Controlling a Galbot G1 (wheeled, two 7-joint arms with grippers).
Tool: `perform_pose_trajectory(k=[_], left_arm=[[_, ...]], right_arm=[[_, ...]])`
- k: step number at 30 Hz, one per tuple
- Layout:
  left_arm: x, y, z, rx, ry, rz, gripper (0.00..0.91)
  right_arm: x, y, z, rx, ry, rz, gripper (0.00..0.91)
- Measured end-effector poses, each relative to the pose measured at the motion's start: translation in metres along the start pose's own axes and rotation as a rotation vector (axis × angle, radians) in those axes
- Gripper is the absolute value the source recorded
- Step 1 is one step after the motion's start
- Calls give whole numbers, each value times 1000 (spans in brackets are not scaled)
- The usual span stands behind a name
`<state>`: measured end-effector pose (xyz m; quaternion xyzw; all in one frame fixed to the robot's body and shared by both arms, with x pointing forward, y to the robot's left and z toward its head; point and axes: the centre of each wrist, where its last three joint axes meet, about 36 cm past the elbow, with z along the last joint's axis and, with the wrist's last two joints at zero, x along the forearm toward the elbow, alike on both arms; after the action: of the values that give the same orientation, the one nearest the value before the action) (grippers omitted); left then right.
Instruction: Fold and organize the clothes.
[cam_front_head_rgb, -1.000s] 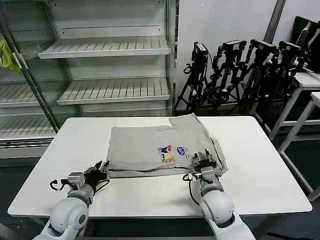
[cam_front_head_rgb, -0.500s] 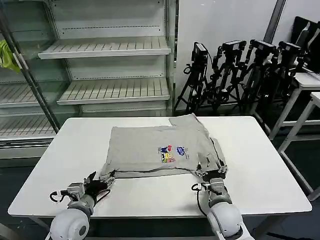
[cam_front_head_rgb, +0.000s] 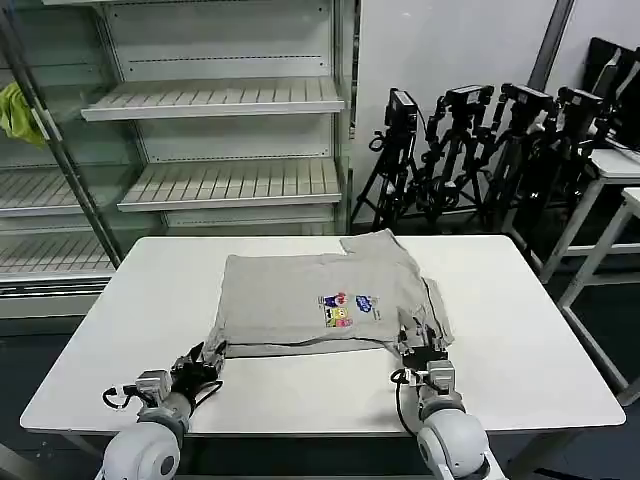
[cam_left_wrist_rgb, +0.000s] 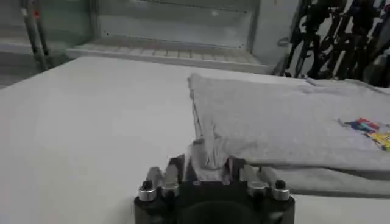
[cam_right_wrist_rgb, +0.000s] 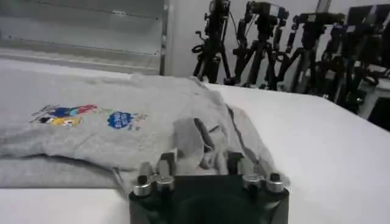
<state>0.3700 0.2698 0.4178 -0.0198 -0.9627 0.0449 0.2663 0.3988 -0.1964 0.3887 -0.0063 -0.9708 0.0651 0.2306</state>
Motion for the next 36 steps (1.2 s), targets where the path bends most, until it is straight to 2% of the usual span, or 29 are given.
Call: perform_pose_trajectory(k=[11,26,27,28,29,31,32,36], left_arm=[[20,-4,1,15,14,37,60],[92,-21,0,4,-19,59,60],[97,-22,1,1,-18,58,60],[103,-23,1,-3,-17,56,81],[108,-24,2,-8,-16,54,292],[118,-25,4,-18,-12,50,826],[122,-26,4,-23,-12,47,907],[138,-29,4,-43,-13,34,907]], right_arm=[[27,-8,-1,-24,10,0,0],[117,-25,2,-29,11,-9,0],[122,-27,1,-26,10,-5,50],[126,-29,1,-23,8,0,413],[129,-31,0,-20,4,4,907],[134,-34,-1,-18,-1,15,907],[137,-36,-3,-16,-6,22,907],[144,-42,-11,-11,-38,38,907]])
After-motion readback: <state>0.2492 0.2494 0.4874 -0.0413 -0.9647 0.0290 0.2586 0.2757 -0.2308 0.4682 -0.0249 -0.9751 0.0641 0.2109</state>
